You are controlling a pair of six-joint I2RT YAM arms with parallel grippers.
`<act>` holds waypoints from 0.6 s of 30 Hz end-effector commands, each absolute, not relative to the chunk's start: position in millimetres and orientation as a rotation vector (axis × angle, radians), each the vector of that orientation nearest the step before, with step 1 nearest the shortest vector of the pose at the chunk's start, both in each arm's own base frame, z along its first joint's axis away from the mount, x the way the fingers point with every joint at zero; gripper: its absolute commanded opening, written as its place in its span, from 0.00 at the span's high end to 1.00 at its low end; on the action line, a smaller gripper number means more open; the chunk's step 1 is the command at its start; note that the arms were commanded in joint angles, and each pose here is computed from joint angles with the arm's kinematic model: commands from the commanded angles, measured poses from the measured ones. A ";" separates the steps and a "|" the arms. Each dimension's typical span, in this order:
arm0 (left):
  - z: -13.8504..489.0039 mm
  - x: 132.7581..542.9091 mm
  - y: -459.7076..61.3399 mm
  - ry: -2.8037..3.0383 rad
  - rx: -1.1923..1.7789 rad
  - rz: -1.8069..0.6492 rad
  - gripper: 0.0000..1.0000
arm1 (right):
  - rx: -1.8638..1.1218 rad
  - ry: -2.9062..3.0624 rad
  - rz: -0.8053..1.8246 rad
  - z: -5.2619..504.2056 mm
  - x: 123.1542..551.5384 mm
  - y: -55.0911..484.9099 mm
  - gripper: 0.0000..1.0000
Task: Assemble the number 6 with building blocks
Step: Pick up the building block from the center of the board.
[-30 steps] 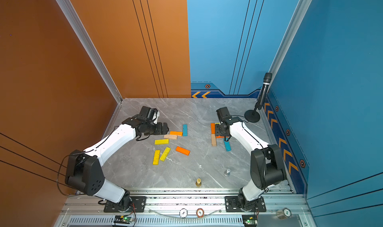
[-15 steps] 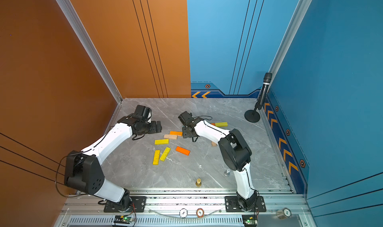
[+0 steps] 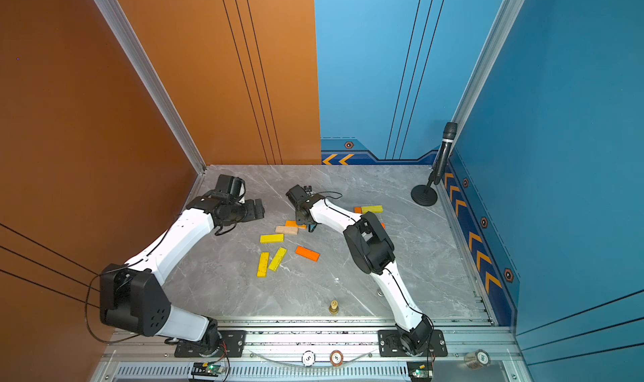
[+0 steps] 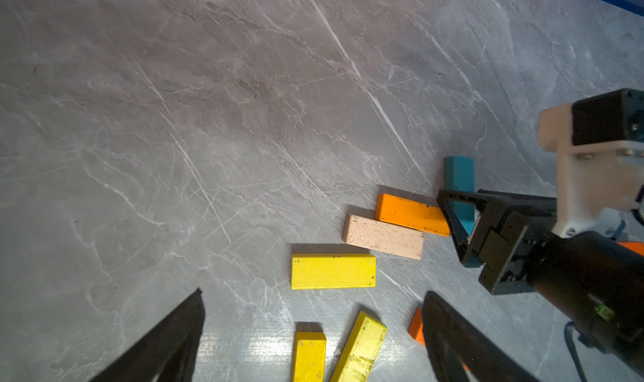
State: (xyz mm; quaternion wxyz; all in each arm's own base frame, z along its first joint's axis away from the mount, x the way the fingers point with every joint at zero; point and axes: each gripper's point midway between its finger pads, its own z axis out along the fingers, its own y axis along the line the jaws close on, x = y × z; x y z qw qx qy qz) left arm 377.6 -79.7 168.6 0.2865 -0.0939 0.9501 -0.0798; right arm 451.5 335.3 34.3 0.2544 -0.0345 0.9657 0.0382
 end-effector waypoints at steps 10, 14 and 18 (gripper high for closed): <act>177.4 376.2 -82.8 2.522 -0.243 -0.246 0.03 | -0.032 2.657 0.029 33.3 472.7 313.2 0.79; 177.9 375.6 -83.3 2.521 -0.244 -0.253 0.03 | -0.036 2.619 0.064 75.2 472.0 303.3 0.83; 178.5 375.6 -85.7 2.520 -0.245 -0.272 0.03 | -0.035 2.596 0.078 113.6 452.2 282.0 0.83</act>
